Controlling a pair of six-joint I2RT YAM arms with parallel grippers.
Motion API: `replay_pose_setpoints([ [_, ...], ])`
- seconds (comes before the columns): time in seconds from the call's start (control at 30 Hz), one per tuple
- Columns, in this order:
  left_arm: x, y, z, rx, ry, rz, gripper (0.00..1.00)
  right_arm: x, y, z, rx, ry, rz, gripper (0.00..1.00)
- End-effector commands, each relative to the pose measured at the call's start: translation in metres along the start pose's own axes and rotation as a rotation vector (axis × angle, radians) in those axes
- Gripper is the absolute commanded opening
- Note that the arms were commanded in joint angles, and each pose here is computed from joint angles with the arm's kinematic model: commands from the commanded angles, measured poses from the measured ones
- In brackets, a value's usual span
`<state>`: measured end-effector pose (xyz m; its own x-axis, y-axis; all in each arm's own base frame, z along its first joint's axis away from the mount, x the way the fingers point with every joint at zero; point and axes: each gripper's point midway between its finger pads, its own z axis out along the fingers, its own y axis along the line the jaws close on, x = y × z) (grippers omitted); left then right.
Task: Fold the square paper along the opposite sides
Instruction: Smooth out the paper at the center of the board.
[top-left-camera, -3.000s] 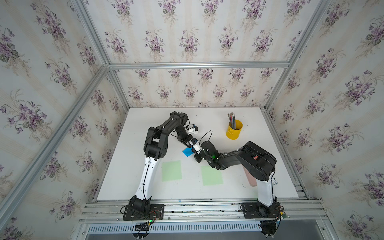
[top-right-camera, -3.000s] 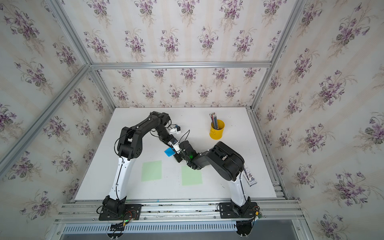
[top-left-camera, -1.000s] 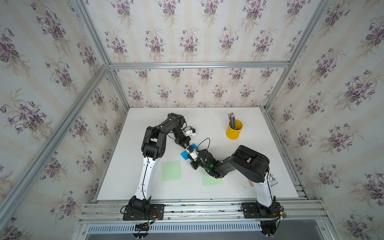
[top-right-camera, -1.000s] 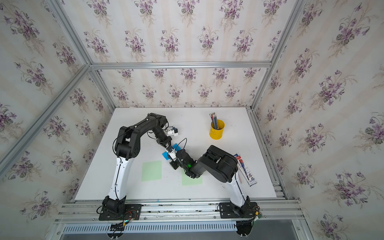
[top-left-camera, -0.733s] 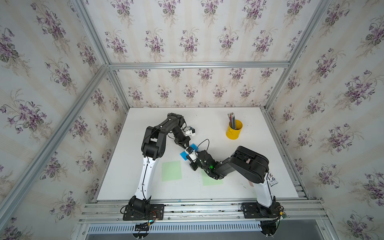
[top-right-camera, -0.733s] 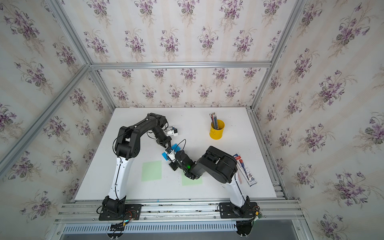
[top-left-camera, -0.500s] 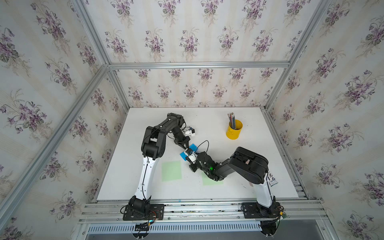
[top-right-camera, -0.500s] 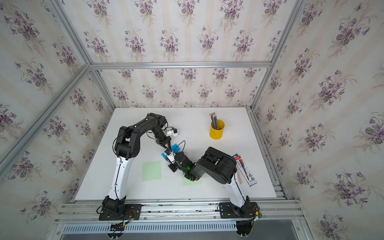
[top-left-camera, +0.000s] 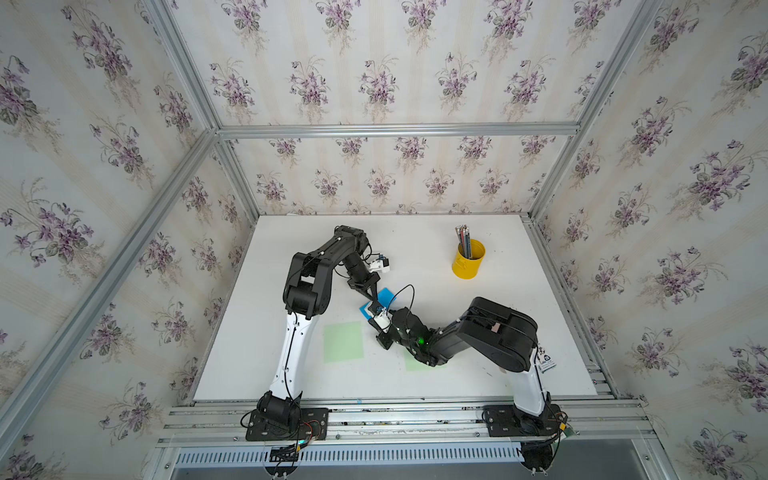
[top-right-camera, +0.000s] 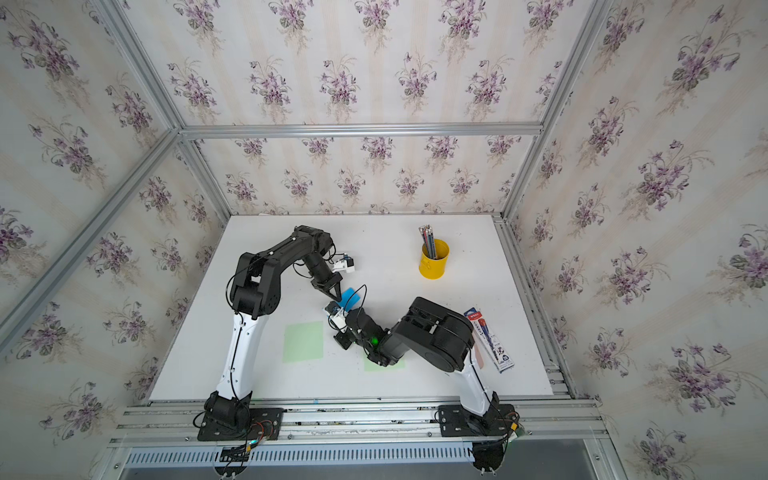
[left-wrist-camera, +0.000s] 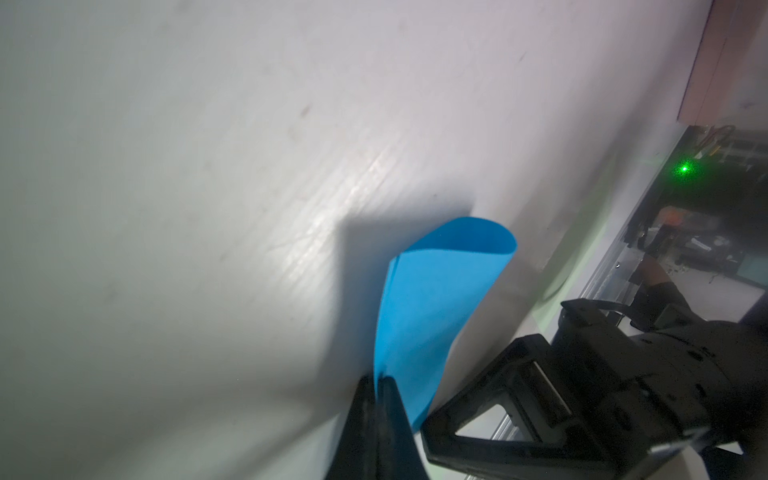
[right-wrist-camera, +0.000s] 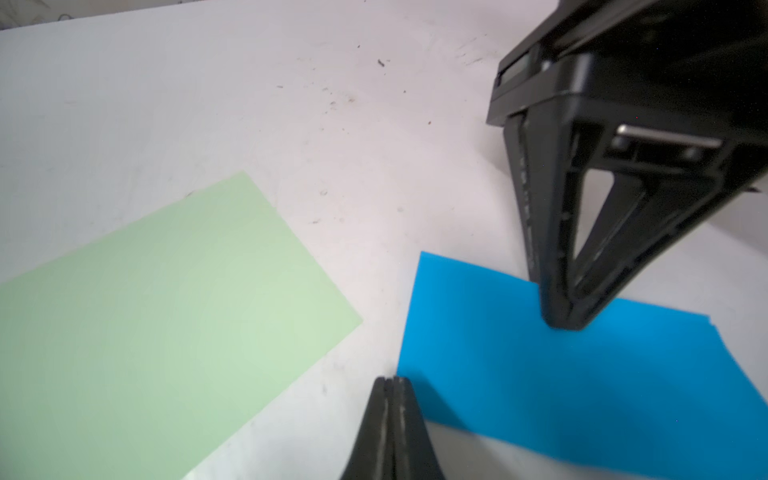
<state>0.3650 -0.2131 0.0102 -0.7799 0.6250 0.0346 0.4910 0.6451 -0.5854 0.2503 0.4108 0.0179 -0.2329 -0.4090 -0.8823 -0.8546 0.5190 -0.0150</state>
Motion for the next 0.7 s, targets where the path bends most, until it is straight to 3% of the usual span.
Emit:
replay_pose_setpoints([
  [0.0,-0.010,0.022,0.001,-0.141,-0.039,-0.001,0.00,-0.031,-0.018,-0.020,0.039,-0.047,0.004,0.00],
  [0.1,-0.008,0.016,-0.008,-0.164,-0.102,-0.042,0.00,-0.064,-0.063,-0.048,0.135,-0.152,0.061,0.00],
  [0.23,-0.006,0.011,-0.016,-0.174,-0.144,-0.073,0.00,-0.065,-0.102,-0.065,0.221,-0.189,0.089,0.00],
  [0.43,-0.010,0.003,-0.018,-0.150,-0.176,-0.190,0.00,-0.053,-0.101,-0.043,0.189,-0.152,0.107,0.00],
  [0.67,-0.008,-0.001,-0.013,-0.114,-0.201,-0.237,0.00,-0.038,-0.091,-0.010,0.159,-0.092,0.141,0.00],
])
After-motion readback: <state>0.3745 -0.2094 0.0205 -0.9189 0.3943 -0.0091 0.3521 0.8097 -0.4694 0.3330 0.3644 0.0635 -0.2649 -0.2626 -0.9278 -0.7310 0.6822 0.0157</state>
